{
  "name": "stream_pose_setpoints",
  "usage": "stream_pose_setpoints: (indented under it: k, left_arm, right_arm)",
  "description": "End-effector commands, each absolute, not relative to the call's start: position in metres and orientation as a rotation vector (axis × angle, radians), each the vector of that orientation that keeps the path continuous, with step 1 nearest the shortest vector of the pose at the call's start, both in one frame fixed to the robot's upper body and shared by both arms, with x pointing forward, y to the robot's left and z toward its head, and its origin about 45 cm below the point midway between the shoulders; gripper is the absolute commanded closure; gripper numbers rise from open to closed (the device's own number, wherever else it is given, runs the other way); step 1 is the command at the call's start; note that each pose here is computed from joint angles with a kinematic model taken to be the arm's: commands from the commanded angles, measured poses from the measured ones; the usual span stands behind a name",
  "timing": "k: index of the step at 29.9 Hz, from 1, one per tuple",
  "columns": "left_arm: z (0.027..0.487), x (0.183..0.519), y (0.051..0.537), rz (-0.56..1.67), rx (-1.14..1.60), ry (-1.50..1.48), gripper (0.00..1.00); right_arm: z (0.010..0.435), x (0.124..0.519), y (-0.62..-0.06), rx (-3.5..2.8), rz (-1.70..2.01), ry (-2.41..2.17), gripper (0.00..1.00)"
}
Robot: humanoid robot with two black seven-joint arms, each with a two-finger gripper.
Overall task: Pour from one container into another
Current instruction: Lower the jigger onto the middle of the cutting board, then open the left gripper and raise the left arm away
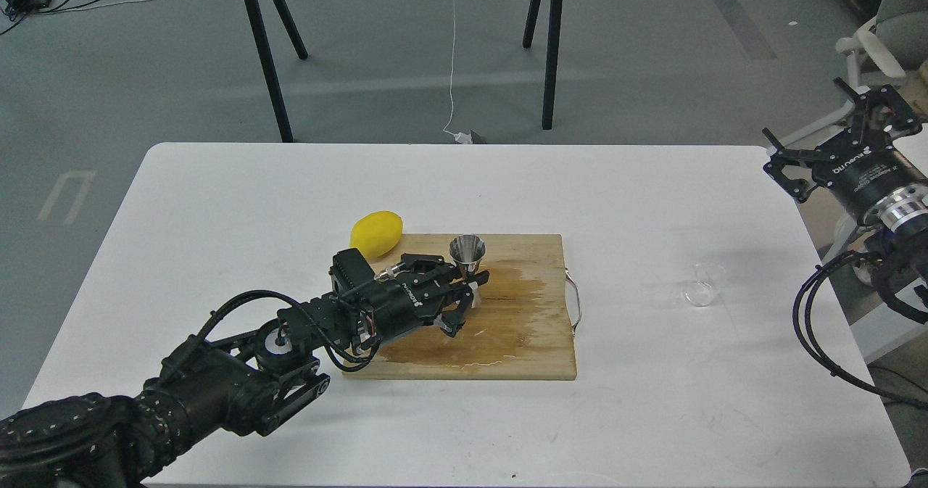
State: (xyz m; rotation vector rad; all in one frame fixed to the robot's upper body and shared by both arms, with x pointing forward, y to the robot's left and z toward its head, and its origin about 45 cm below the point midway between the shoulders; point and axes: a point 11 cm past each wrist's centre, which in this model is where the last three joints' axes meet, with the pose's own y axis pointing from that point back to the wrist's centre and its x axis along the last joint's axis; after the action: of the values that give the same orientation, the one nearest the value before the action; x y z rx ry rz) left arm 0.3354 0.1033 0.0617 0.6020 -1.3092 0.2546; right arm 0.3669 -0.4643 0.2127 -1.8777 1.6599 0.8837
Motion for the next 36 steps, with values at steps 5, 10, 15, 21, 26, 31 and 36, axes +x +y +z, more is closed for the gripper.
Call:
stream_pose_setpoints:
  k: [5, 10, 15, 21, 26, 31, 36]
  left_arm:
    - [0.059, 0.33, 0.102, 0.254, 0.594, -1.296, 0.66]
    - [0.054, 0.325, 0.103, 0.253, 0.597, -1.28, 0.62]
    - [0.05, 0.32, 0.104, 0.248, 0.6, -1.271, 0.56]
    - [0.049, 0.319, 0.104, 0.248, 0.6, -1.268, 0.38]
    - [0.04, 0.309, 0.104, 0.22, 0.602, -1.256, 0.11]
    - [0.031, 0.299, 0.107, 0.203, 0.612, -1.234, 0.11]
    - [0.027, 0.294, 0.109, 0.207, 0.616, -1.218, 0.11]
  right_arm:
    - [0.213, 0.367, -0.464, -1.876, 0.879, 1.659, 0.01]
    - [0.213, 0.367, -0.464, -1.876, 0.879, 1.659, 0.01]
    - [0.214, 0.368, -0.464, -1.876, 0.878, 1.657, 0.01]
    - [0.216, 0.368, -0.466, -1.875, 0.871, 1.659, 0.01]
    - [0.216, 0.368, -0.466, -1.875, 0.871, 1.659, 0.01]
    - [0.216, 0.368, -0.466, -1.875, 0.871, 1.659, 0.01]
    - [0.216, 0.368, -0.466, -1.873, 0.871, 1.659, 0.01]
